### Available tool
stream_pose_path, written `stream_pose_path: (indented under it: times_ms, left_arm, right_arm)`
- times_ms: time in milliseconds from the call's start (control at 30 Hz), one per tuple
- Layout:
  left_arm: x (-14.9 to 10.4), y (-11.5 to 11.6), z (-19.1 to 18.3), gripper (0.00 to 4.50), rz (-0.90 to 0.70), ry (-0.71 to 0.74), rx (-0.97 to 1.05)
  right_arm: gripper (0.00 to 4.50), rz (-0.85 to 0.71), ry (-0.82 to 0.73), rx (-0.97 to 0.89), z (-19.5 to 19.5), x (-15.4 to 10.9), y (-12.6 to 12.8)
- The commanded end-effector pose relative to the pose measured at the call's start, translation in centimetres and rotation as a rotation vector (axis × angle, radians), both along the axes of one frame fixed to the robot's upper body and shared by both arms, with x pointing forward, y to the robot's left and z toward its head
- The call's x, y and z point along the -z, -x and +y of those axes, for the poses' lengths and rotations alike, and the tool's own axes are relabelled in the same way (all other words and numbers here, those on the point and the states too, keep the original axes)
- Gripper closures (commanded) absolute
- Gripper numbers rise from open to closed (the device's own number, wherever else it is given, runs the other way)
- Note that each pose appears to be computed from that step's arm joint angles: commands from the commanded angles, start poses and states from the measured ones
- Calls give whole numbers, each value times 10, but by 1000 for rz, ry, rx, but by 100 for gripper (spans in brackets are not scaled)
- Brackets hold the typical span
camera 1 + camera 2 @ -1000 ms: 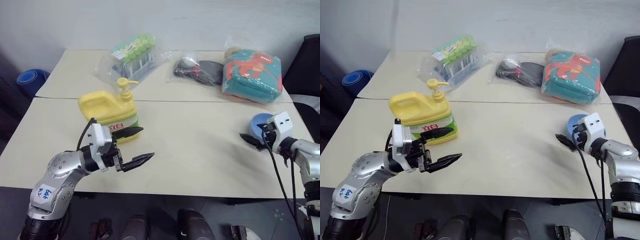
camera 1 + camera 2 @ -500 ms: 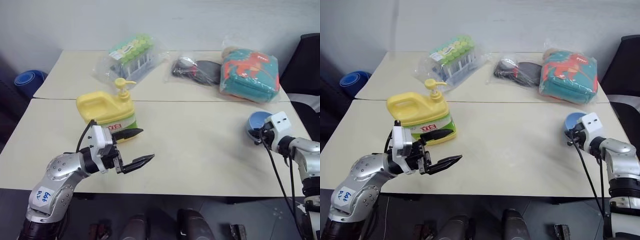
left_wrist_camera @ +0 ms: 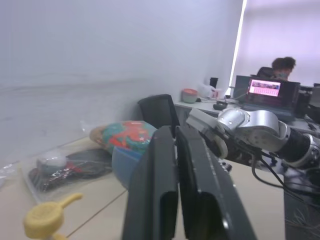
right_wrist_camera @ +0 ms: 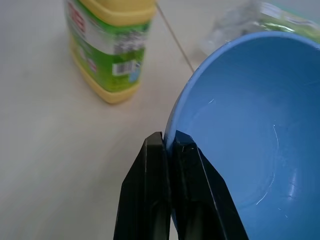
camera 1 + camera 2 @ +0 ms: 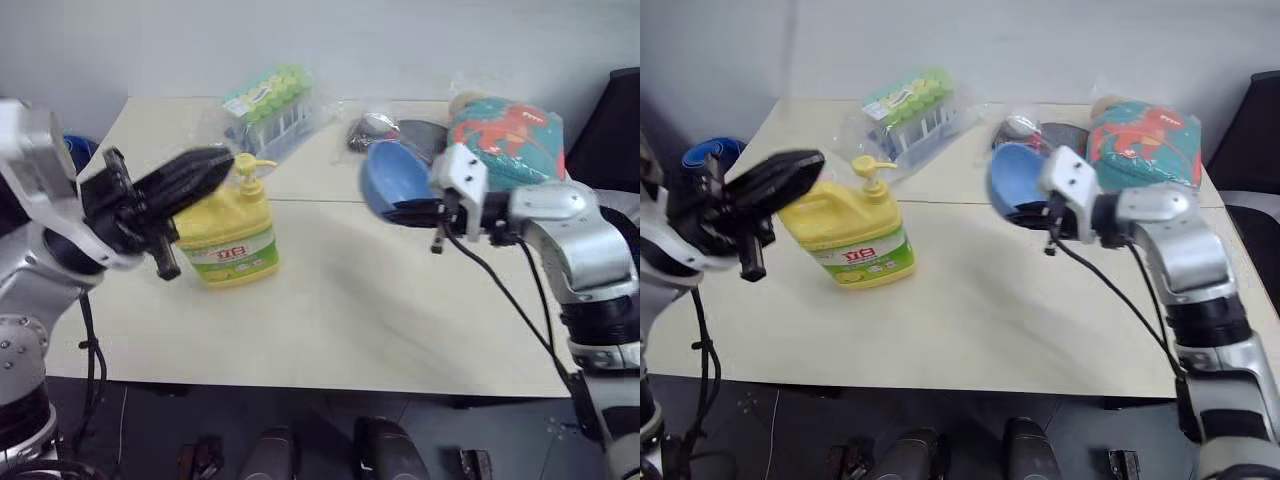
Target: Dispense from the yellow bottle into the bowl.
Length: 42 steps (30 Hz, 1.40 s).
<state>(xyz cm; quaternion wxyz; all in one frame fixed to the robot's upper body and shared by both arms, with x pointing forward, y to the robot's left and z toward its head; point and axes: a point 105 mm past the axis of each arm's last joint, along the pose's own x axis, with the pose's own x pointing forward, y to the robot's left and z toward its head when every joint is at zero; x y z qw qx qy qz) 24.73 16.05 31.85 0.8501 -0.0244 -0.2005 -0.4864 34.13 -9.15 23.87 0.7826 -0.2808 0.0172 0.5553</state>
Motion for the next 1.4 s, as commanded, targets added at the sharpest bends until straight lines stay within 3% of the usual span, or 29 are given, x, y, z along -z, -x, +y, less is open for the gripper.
stream_pose_path:
  times_ms: [33, 167, 267, 733, 1067, 1400]
  left_arm:
    - [-7, -17, 5, 447, -6, -18, -85]
    - [0, -50, 1, 447, 29, -66, -165]
    - [1, -61, -4, 447, 43, -79, -166]
    - [5, -79, -1, 447, 85, -114, -237]
    - [5, -88, 9, 447, 127, -102, -325]
    - [23, -93, 4, 447, 211, -159, -337]
  right_arm:
    - [450, -36, 50, -71, 20, -14, 1]
    - [450, -71, 135, -132, 46, -23, -7]
    - [450, -91, 204, -146, 57, -26, -13]
    - [450, -123, 314, -203, 97, -44, -27]
    - [450, -139, 319, -273, 116, -54, -20]
    - [450, -165, 315, -284, 121, -62, -18]
